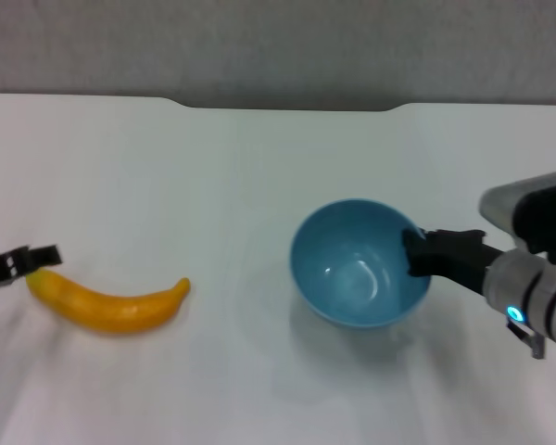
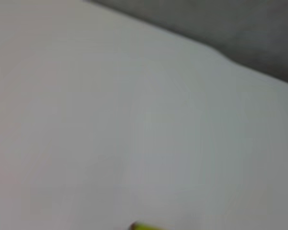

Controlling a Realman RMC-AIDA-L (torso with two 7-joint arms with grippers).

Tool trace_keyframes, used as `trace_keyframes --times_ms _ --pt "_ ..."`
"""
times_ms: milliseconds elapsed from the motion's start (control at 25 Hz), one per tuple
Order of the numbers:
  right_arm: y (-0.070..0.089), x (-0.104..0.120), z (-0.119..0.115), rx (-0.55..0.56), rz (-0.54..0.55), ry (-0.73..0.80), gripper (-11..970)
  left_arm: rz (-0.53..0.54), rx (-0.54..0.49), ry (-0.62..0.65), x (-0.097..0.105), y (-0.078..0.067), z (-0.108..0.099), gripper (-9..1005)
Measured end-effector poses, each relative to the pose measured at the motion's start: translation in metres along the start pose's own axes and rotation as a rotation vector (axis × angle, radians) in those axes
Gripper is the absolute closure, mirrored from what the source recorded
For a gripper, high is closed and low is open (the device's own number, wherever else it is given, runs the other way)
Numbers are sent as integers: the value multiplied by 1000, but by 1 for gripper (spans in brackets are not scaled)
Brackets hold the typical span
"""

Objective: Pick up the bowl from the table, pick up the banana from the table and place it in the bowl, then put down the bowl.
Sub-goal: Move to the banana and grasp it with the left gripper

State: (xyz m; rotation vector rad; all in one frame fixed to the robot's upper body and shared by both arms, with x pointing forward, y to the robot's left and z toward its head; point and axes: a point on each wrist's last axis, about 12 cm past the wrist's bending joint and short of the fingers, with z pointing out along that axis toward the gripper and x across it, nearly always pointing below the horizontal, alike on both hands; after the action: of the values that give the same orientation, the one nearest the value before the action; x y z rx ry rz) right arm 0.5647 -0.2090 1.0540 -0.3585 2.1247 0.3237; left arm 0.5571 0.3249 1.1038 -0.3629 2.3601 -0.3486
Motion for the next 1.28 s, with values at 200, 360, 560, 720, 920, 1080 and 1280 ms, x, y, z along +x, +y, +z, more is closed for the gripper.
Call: trace_keyframes --times_ms 200,360,560,720,920,1080,1280 --pt "-13 2 -13 50 -12 -27 913 -59 -40 26 14 13 9 184" --pt "-17 -9 -23 70 -28 -69 913 -81 -63 86 23 15 18 137" --pt "-17 -20 -28 69 -62 -86 913 -59 -78 122 21 4 26 93" --pt "-19 -18 -28 78 -65 -76 913 -41 -45 80 9 -7 20 94" --pt "-20 -15 -27 79 -65 -64 913 -59 -13 -5 -2 -5 -2 95" --pt "-20 -16 -27 80 -67 -67 914 -23 27 -7 2 -18 -6 96" --pt "-17 -21 -26 72 -79 -80 914 18 54 36 10 -39 5 98"
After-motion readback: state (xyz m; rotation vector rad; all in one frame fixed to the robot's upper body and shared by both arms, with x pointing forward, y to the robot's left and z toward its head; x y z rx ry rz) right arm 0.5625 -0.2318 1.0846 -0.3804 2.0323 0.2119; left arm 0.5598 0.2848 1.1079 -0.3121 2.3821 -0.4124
